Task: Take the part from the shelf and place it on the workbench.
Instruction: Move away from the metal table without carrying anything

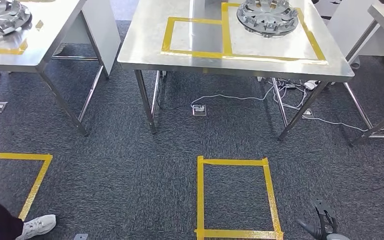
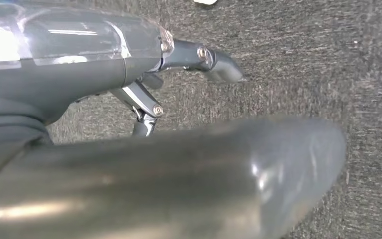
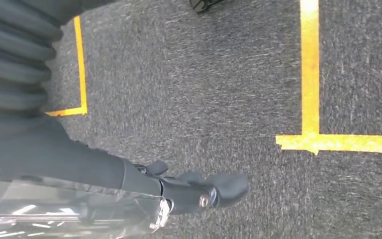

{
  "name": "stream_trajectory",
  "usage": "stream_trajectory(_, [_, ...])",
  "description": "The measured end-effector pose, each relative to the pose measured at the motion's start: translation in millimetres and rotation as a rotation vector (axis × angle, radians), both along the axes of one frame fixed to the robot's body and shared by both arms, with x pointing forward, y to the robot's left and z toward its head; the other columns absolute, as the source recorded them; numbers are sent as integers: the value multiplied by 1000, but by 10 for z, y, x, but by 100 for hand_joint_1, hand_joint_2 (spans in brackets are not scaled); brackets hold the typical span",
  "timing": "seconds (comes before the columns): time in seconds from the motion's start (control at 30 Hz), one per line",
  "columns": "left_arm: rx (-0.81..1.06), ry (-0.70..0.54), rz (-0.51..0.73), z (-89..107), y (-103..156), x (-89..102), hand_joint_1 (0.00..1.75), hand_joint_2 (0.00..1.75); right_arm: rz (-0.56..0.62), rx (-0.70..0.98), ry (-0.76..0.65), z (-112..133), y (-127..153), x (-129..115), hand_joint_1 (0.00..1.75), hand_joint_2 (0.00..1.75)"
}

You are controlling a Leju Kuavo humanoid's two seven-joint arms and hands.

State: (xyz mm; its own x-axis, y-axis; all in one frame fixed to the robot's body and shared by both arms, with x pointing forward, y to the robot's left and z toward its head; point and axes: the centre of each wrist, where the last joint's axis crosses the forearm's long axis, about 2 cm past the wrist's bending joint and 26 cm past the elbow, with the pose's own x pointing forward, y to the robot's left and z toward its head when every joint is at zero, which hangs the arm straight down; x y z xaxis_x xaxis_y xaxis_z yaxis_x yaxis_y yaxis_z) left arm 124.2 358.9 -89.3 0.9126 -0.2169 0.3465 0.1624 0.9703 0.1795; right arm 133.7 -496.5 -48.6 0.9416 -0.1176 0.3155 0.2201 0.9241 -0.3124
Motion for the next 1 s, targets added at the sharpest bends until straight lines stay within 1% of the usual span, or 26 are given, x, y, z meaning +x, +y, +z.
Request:
stream_trajectory(0.23, [-7,5,0,-9,-13,-24,0,0,11,-5,9,3,-32,-33,0,0])
stream_trajectory(0.5, [-29,1,4,-13,-53,-19,0,0,13,-3,-13,65,-116,40,0,0])
stream_trajectory(0.77, [-32,5,14,-15,-58,-23,0,0,16,14,-14,45,-66,53,0,0])
stream_trajectory(1.0, [-27,-2,17,-13,-37,-24,0,0,32,28,-34,86,-33,211,0,0])
